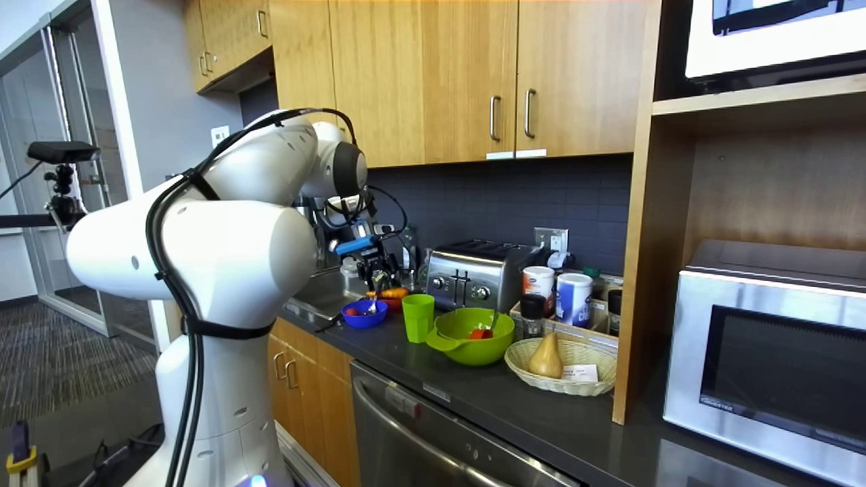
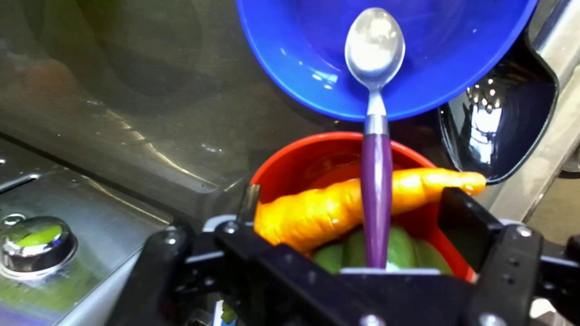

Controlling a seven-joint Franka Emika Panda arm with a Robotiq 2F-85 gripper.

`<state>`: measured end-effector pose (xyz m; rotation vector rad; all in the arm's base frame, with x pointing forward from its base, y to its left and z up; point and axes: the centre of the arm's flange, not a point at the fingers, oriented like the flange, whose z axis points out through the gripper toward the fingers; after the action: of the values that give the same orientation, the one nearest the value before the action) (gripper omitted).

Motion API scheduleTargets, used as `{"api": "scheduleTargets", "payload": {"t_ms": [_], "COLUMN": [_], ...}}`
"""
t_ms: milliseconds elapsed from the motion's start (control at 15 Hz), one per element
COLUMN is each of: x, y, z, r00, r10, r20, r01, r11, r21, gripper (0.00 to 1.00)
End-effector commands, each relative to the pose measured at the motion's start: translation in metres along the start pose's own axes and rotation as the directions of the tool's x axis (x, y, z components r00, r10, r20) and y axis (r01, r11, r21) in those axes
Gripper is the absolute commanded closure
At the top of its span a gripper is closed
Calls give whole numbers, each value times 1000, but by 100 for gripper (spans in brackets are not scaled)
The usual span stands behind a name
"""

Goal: Move the spoon from the blue bowl into the green bowl

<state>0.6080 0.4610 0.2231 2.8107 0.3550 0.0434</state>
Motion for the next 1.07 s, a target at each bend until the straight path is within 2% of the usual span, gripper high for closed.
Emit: {"api": "scheduleTargets", "payload": {"t_ms": [0,67,200,400,733,1000], "x": [15,16,17,18,21,22], "y": [-2,-2,0,1,4,9], "z": [-4,-4,-6,-8,-11,-15], "r00": [1000,1000,1000,1000,1000,1000], "r10": [-8,-7,-6,-4,0,7], "r20": [21,22,21,19,14,9], "r01": [7,7,5,4,0,-7], "r11": [1000,1000,1000,1000,1000,1000], "r21": [15,15,15,16,26,30], "gripper": [16,27,39,65,100,96]}}
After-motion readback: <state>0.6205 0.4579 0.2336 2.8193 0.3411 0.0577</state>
